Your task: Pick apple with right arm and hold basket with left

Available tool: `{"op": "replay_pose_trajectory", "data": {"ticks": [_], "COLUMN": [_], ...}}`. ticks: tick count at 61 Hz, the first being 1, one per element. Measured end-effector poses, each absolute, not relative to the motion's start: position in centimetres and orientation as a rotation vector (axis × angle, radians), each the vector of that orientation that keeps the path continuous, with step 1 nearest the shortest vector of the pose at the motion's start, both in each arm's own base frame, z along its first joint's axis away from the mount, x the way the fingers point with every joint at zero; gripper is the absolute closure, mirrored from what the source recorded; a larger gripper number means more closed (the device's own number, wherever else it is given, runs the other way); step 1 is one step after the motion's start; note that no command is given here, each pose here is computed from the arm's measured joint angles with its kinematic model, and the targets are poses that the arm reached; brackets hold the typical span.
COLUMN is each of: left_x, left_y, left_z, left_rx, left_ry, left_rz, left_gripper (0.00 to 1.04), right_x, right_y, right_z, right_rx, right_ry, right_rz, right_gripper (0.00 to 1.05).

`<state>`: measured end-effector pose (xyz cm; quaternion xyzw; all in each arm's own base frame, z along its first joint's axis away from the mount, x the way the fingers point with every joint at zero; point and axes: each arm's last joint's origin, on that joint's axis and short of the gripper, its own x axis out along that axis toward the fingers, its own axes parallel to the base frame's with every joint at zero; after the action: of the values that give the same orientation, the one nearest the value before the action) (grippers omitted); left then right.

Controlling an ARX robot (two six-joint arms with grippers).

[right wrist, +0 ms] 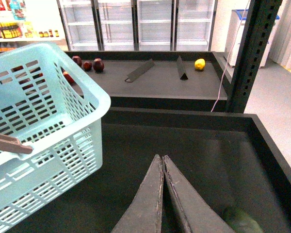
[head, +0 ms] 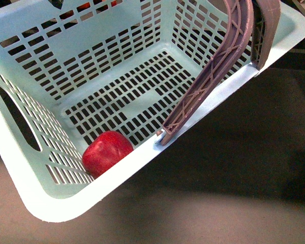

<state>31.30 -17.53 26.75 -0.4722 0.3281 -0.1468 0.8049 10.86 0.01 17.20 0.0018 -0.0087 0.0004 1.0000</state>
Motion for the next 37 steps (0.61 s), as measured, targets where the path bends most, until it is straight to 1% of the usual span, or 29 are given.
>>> {"op": "replay_pose_trajectory", "data": {"ticks": [3, 7, 12, 27, 29, 37], "left_x": [31.3, 31.3, 31.3, 31.3, 31.3, 31.3], "left_y": [-17.5, -17.5, -17.5, -17.5, -17.5, -17.5], "left_z": [26.8, 26.8, 26.8, 26.8, 26.8, 26.8], "left_rx": [-1.011, -1.011, -1.011, -1.01, -1.01, -1.011], "left_ry": [0.702, 0.703, 0.702, 0.702, 0.702, 0.702], "left_rz": [-0.314, -0.314, -0.314, -0.315, -0.314, -0.315], "left_gripper": [0.88, 0.88, 0.88, 0.88, 0.88, 0.88], "right_x": [10.7, 10.2, 9.7, 9.7, 9.7, 9.7], "right_y": [0.0, 0.0, 0.0, 0.0, 0.0, 0.0], "right_z": [17.2, 16.8, 16.9, 16.9, 16.9, 16.9], "right_rx": [0.004, 0.004, 0.004, 0.004, 0.003, 0.003], "right_ry": [-0.018, 0.015, -0.012, -0.012, -0.013, -0.013], "right_rz": [0.001, 0.002, 0.001, 0.001, 0.001, 0.001], "right_gripper": [1.03, 1.03, 1.03, 1.03, 0.99, 0.76]}}
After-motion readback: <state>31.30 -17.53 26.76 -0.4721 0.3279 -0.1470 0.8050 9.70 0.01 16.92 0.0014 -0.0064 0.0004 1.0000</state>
